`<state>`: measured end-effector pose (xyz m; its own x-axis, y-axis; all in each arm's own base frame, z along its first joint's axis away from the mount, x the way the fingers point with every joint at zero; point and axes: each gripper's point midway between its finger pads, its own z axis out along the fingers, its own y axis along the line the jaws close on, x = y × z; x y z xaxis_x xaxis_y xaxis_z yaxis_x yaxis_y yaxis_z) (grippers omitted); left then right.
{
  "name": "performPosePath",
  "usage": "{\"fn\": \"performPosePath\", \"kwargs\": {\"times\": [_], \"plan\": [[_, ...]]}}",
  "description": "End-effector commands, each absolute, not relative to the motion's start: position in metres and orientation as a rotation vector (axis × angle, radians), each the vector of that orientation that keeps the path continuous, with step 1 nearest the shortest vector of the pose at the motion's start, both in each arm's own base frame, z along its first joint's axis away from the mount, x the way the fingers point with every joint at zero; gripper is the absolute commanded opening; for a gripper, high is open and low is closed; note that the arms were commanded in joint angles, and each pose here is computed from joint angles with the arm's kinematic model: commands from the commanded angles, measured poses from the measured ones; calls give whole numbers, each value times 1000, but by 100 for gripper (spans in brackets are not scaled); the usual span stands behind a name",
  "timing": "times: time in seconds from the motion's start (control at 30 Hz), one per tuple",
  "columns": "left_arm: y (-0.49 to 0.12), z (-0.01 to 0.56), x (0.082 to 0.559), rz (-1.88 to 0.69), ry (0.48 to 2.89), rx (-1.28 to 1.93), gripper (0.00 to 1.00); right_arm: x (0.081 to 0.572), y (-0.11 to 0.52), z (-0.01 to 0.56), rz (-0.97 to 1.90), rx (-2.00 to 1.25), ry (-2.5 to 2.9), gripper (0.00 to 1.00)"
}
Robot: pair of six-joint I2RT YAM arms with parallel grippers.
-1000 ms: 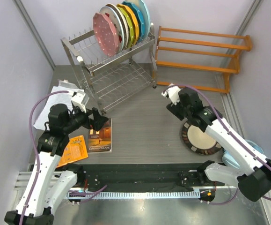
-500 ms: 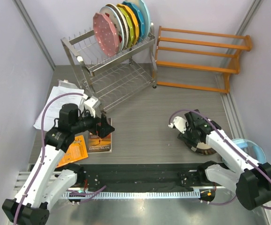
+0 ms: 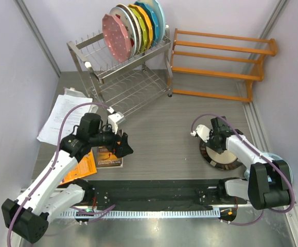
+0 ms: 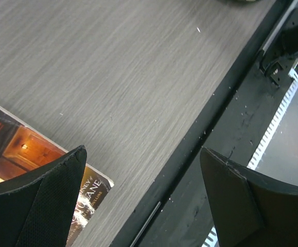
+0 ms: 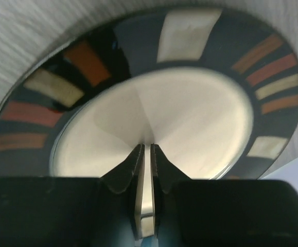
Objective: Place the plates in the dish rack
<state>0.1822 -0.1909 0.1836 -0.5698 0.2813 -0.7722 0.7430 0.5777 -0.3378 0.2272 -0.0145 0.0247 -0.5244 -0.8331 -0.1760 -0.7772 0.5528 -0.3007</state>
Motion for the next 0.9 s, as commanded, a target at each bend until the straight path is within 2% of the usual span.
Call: {"fn": "performPosePath", "kwargs": {"times": [0.0,0.5,0.87], "plan": [[-200,191,181,-898,2097,878,91,240,8,13,-116,-1408,2393,15],[-198,188,194,-840,2149,783,93,215,81,-1,320,-1795,2304,17],[-190,196,194,-785,2151,803,94,214,175,10,497,-1953,2077,19]]}}
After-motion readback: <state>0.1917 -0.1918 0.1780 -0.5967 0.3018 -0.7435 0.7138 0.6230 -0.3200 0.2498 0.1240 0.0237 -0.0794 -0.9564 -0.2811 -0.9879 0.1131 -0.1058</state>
